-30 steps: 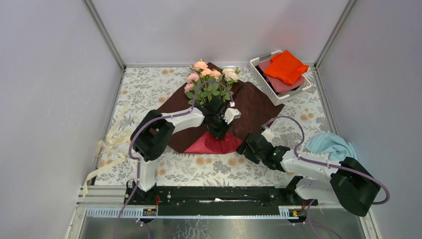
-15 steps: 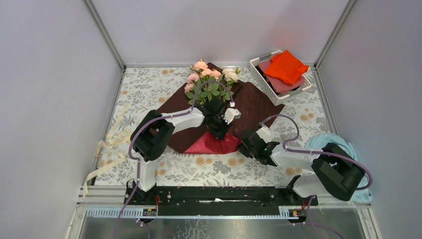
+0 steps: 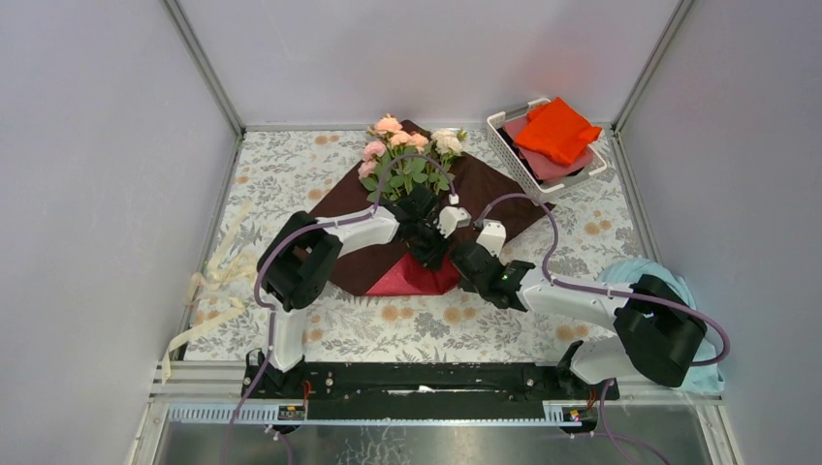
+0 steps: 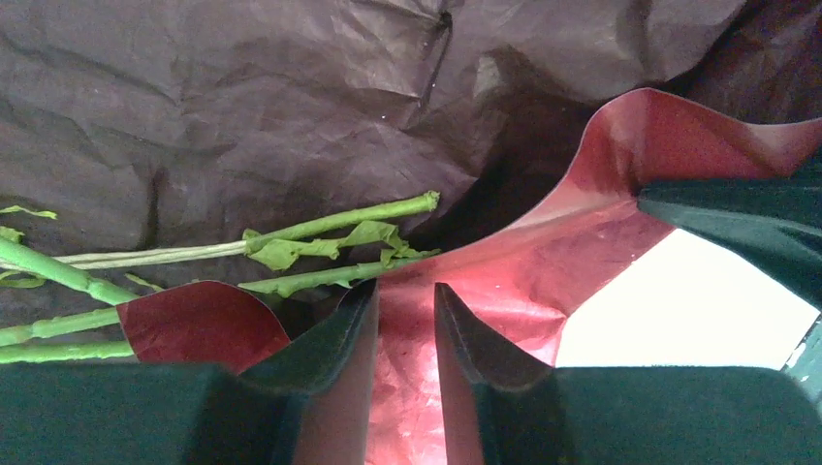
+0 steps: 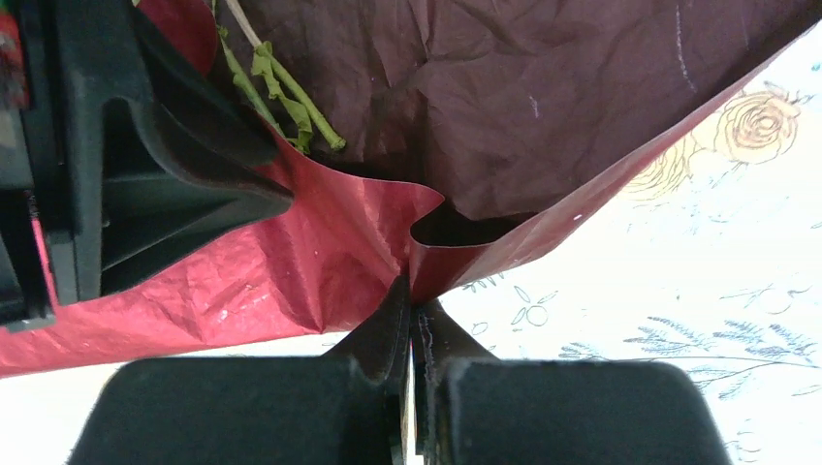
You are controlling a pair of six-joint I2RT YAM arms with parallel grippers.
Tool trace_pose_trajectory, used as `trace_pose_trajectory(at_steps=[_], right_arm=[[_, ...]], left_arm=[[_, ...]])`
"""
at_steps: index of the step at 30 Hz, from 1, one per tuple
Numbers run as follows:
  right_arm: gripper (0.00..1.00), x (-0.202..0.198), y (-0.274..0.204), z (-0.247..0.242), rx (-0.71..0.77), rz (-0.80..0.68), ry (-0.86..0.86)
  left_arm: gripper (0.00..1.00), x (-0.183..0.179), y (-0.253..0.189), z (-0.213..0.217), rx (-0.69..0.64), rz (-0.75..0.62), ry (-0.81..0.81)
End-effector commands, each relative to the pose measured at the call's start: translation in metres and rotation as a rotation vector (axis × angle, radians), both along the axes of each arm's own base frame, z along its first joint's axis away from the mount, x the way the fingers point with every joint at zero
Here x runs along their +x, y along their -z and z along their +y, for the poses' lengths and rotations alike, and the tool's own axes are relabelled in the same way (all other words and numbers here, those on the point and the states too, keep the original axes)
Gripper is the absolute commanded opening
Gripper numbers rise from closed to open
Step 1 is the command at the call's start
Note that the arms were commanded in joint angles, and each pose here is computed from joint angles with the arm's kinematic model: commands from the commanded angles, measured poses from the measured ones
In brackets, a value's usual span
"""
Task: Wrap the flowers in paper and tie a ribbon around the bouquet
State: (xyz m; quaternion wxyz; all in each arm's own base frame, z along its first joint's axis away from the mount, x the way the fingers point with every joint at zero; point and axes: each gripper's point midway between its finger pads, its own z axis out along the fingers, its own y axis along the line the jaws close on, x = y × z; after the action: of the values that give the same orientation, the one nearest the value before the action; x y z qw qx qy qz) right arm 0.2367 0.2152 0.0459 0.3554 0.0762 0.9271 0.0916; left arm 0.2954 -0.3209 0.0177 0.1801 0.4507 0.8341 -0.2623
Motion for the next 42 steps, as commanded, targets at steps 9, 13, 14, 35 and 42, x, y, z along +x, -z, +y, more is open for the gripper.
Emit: trace_pose_trajectory(at_steps=[9, 13, 14, 35, 42], right_arm=[[0.00, 0.008, -0.015, -0.006, -0.158, -0.048, -0.129], [0.00, 0.007, -0.016, -0.006, -0.165, -0.043, -0.140], [0.00, 0.006, -0.016, -0.005, -0.163, -0.040, -0.142], [0.00, -0.030, -0.029, 0.015, -0.264, -0.033, -0.240], [0.00, -0.024, -0.059, 0.019, -0.446, -0.088, -0.359]], left_arm=[[0.75, 0.007, -0.056, 0.030, -0.019, -0.022, 0.029], [0.87, -0.005, -0.057, 0.055, -0.010, -0.023, 0.031], [0.88, -0.008, -0.055, 0.060, -0.005, -0.015, 0.029], [0.00, -0.047, -0.011, 0.073, -0.035, 0.226, 0.033], [0.00, -0.028, -0.012, 0.066, -0.035, 0.215, -0.010]])
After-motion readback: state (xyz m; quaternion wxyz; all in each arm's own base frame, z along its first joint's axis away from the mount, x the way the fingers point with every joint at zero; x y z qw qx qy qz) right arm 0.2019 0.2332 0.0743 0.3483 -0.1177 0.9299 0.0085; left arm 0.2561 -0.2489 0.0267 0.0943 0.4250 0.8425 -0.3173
